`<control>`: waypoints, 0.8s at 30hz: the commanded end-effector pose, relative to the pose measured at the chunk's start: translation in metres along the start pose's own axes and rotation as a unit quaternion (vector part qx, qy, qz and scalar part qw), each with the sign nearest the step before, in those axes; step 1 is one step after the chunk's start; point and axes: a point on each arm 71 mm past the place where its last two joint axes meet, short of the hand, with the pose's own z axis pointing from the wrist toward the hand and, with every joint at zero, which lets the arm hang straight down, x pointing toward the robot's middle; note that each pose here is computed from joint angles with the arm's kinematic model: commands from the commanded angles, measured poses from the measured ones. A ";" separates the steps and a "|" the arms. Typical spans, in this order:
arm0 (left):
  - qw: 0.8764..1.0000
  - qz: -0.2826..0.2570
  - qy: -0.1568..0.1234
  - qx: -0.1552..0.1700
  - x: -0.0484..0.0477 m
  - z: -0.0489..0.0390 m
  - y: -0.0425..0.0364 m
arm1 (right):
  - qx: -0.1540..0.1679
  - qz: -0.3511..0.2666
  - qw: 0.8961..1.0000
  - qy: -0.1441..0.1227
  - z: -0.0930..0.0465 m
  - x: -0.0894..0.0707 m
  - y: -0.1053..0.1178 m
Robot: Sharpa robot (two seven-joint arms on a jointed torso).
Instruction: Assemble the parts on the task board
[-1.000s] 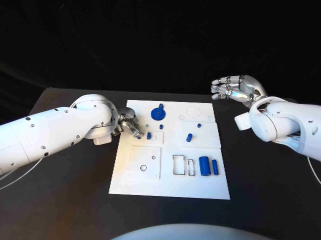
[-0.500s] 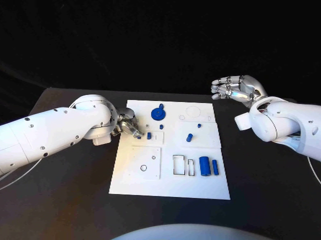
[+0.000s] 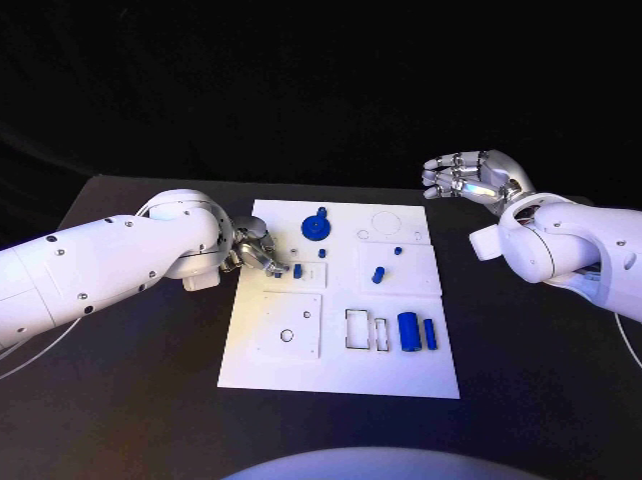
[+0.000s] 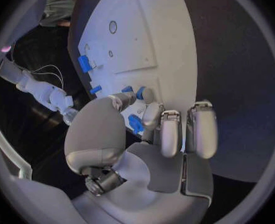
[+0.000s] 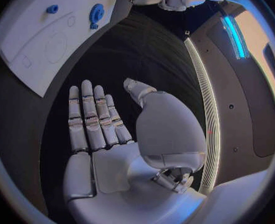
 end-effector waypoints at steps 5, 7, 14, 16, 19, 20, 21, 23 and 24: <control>1.000 0.002 0.010 -0.009 0.0039 -0.0002 0.0046 | -0.002 0.001 1.000 0.006 0.000 0.001 0.000; 1.000 -0.002 0.009 -0.007 0.0030 -0.0015 0.0048 | -0.001 0.000 1.000 0.006 0.000 0.000 0.000; 1.000 -0.030 0.003 0.001 -0.0019 -0.0072 0.0069 | 0.000 0.000 1.000 0.004 0.000 -0.001 -0.001; 0.999 -0.045 0.003 0.004 -0.0032 -0.0082 0.0073 | 0.001 0.000 1.000 0.004 0.000 -0.002 -0.002; 0.998 -0.061 0.000 0.007 -0.0047 -0.0090 0.0079 | 0.002 0.000 1.000 0.003 0.000 -0.002 -0.003; 0.998 -0.063 -0.001 0.007 -0.0051 -0.0091 0.0081 | 0.002 0.000 1.000 0.003 0.000 -0.002 -0.003; 0.998 -0.067 -0.002 0.007 -0.0055 -0.0093 0.0083 | 0.003 0.000 1.000 0.003 0.001 -0.002 -0.003; 0.997 -0.073 -0.005 0.008 -0.0064 -0.0095 0.0090 | 0.003 0.000 1.000 0.003 0.000 -0.002 -0.004; 0.997 -0.076 -0.006 0.008 -0.0068 -0.0096 0.0093 | 0.003 0.000 1.000 0.003 0.000 -0.002 -0.004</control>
